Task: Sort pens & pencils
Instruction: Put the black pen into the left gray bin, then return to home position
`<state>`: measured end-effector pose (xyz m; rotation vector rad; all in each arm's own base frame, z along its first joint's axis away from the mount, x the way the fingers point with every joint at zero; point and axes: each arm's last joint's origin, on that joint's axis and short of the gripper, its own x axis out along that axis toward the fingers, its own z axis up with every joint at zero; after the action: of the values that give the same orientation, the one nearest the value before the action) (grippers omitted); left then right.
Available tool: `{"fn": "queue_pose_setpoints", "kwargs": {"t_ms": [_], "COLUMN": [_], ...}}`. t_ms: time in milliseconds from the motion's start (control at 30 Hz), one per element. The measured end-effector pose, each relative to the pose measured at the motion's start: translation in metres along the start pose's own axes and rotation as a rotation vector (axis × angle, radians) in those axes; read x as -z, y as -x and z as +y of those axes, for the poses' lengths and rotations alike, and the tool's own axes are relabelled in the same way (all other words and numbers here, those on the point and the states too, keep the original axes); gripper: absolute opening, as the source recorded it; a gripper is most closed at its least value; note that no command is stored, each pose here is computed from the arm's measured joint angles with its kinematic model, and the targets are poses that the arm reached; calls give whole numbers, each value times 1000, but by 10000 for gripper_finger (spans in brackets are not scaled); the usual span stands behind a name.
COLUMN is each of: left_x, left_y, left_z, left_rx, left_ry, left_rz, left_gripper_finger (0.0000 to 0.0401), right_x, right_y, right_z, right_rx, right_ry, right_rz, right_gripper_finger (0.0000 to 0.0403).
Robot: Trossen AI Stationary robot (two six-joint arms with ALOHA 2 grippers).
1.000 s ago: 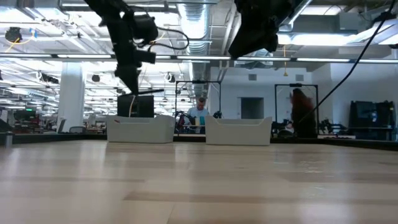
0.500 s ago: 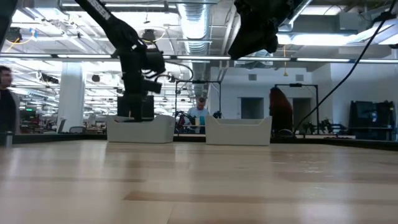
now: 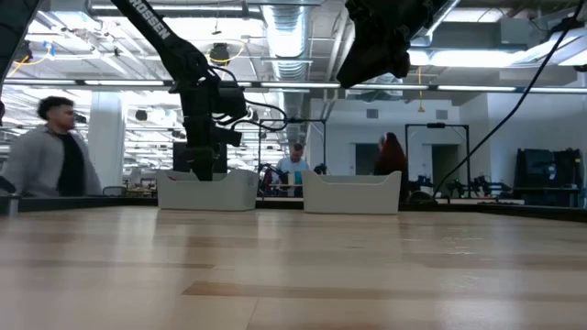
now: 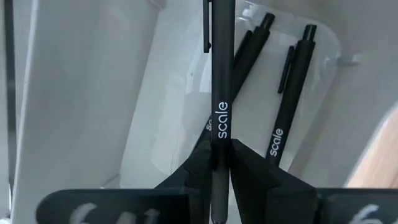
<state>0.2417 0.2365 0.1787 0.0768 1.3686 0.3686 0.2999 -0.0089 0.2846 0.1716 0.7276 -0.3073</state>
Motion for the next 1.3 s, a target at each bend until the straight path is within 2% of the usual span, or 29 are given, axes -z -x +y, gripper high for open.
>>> {"fn": "queue_pose_setpoints", "kwargs": {"t_ms": [200,567,967,1300], "left_x": [-2,-2,-2,-2], "left_y": [0,0,1,1], "left_z": [1,1,1,1], "left_rx": [-11,-11,-16,-22], "left_ry": [51,33,38,69], "left_rz": [-18,-17,-15,-16], "left_gripper_finger": [36,38,76,79], "right_x": [0,0,0,0], "right_y": [0,0,0,0], "right_z": [1,1,1,1], "right_rx": [-2,-2,-3,-3], "right_ry": [1,2,2,2], "right_rz": [0,0,0,1], "right_gripper_finger": [134,134,134,133]}}
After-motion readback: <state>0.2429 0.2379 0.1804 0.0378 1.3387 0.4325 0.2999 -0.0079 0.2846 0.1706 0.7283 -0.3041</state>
